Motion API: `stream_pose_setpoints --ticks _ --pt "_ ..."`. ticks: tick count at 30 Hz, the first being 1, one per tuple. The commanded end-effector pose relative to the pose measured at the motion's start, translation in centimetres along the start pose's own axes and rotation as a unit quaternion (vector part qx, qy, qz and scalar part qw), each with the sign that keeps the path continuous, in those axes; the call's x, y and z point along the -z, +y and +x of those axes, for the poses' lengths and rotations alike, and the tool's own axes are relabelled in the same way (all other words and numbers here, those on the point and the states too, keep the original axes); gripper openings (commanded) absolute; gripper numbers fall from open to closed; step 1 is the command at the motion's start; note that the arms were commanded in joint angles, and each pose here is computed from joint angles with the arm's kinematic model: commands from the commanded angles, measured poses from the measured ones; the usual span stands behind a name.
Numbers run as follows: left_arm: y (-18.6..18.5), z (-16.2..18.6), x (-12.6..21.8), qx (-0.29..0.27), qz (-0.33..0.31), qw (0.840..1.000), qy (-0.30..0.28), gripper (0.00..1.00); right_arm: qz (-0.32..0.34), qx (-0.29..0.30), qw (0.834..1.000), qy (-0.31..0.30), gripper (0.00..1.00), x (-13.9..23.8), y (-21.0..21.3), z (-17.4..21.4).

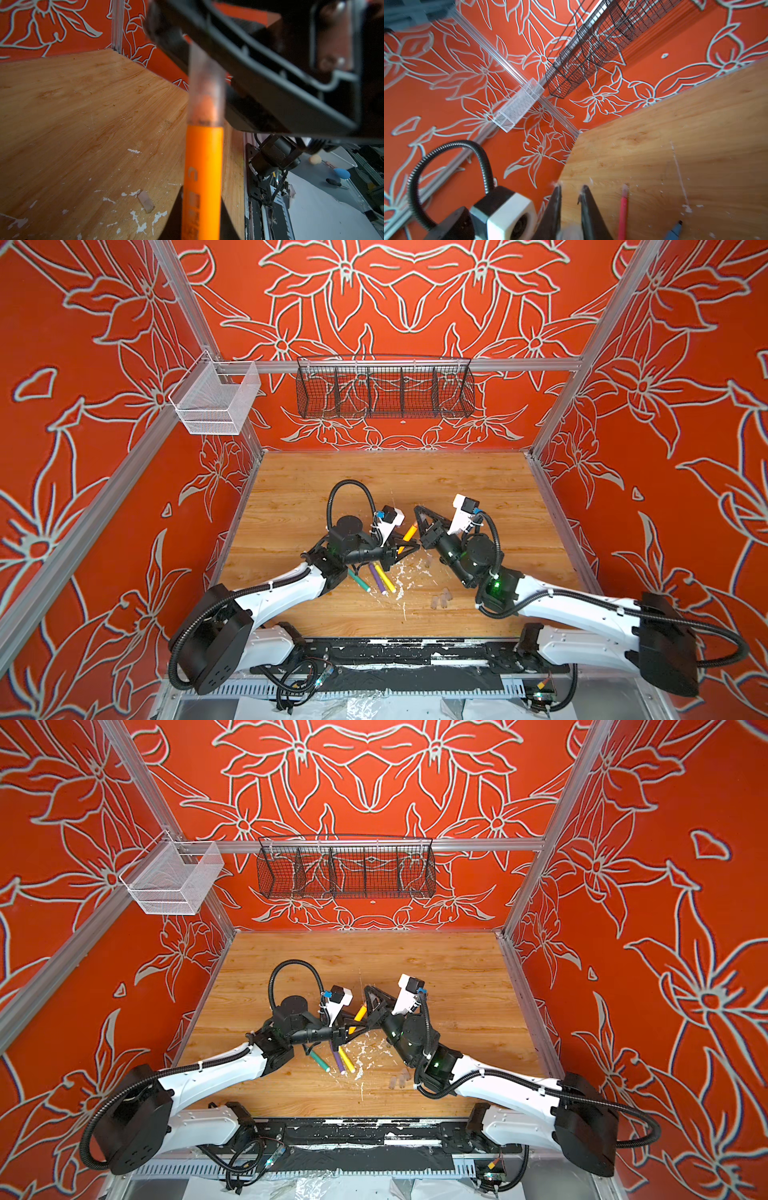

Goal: Insert the pens into the pen caps
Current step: 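Set the capped orange marker down with the left gripper while the right arm withdraws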

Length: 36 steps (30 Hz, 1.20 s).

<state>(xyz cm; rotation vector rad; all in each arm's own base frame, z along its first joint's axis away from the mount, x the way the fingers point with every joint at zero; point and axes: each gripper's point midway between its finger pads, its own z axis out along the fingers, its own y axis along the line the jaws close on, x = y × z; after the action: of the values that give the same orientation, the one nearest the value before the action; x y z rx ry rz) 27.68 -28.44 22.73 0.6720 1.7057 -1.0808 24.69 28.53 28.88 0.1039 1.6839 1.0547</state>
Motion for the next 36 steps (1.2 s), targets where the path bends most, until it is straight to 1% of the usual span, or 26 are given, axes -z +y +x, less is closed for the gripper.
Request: stream_pose_setpoints --ticks 1,4,6,7,8,10,12,13,16,18,19,21,23,26,27,30,31,32,34,35,36 --pt "5.5 -5.6 3.0 0.020 -0.137 0.984 -0.110 0.00 0.087 0.119 0.984 0.103 0.46 2.3 -3.5 2.8" --pt "7.0 -1.4 3.5 0.062 -0.167 0.981 -0.071 0.00 0.134 0.144 0.978 0.070 0.53 3.1 -5.7 -1.3" --pt "8.6 0.9 4.3 0.091 -0.210 0.972 -0.050 0.00 0.163 0.152 0.974 0.051 0.59 3.9 -7.5 -3.4" --pt "9.5 2.2 4.8 0.106 -0.241 0.964 -0.034 0.00 0.179 0.160 0.970 0.038 0.63 4.6 -8.4 -4.6" --pt "10.5 3.2 5.3 0.119 -0.271 0.955 -0.020 0.00 0.197 0.170 0.965 0.027 0.66 5.2 -9.3 -5.4" --pt "12.7 5.2 6.5 0.141 -0.337 0.931 0.003 0.00 0.255 0.196 0.947 -0.002 0.71 6.9 -11.8 -6.9" --pt "14.6 6.9 7.1 0.162 -0.380 0.910 0.023 0.00 0.310 0.191 0.931 -0.022 0.72 8.8 -14.1 -7.5" --pt "15.4 7.6 7.2 0.175 -0.394 0.901 0.036 0.00 0.326 0.180 0.927 -0.033 0.72 9.7 -15.0 -7.4" --pt "17.6 8.6 7.6 0.197 -0.437 0.876 0.057 0.00 0.343 0.152 0.925 -0.060 0.75 11.2 -16.9 -6.7" --pt "18.9 9.2 8.5 0.205 -0.477 0.853 0.060 0.00 0.364 0.127 0.919 -0.080 0.71 12.5 -18.1 -6.7" --pt "19.5 9.7 9.0 0.215 -0.497 0.838 0.061 0.00 0.358 0.122 0.922 -0.086 0.71 12.6 -18.3 -6.5" --pt "20.4 10.6 9.6 0.234 -0.521 0.818 0.070 0.00 0.348 0.125 0.925 -0.087 0.71 12.5 -18.4 -6.2" --pt "21.0 11.1 9.5 0.247 -0.526 0.810 0.080 0.00 0.352 0.134 0.923 -0.078 0.71 12.2 -18.4 -6.1" --pt "21.6 11.9 9.4 0.259 -0.531 0.802 0.088 0.00 0.376 0.143 0.913 -0.063 0.72 11.7 -18.7 -6.3" --pt "21.7 12.1 9.5 0.264 -0.536 0.797 0.087 0.00 0.376 0.149 0.913 -0.055 0.73 11.3 -18.5 -6.3" --pt "22.0 12.7 9.9 0.274 -0.544 0.788 0.089 0.00 0.347 0.193 0.917 -0.032 0.78 9.7 -17.6 -6.0" --pt "22.1 12.8 10.1 0.276 -0.549 0.783 0.091 0.00 0.346 0.209 0.914 -0.033 0.79 9.6 -17.6 -6.1" --pt "22.1 13.0 10.5 0.278 -0.554 0.779 0.094 0.00 0.355 0.219 0.908 -0.037 0.80 9.8 -17.9 -6.4" --pt "21.9 13.3 11.4 0.285 -0.568 0.766 0.092 0.00 0.395 0.241 0.885 -0.056 0.82 10.9 -18.9 -7.4" --pt "21.7 13.3 11.6 0.288 -0.568 0.766 0.088 0.00 0.414 0.251 0.873 -0.061 0.83 11.5 -19.4 -7.9" --pt "21.5 13.4 11.7 0.291 -0.563 0.769 0.083 0.00 0.432 0.259 0.861 -0.067 0.84 12.1 -20.0 -8.3"
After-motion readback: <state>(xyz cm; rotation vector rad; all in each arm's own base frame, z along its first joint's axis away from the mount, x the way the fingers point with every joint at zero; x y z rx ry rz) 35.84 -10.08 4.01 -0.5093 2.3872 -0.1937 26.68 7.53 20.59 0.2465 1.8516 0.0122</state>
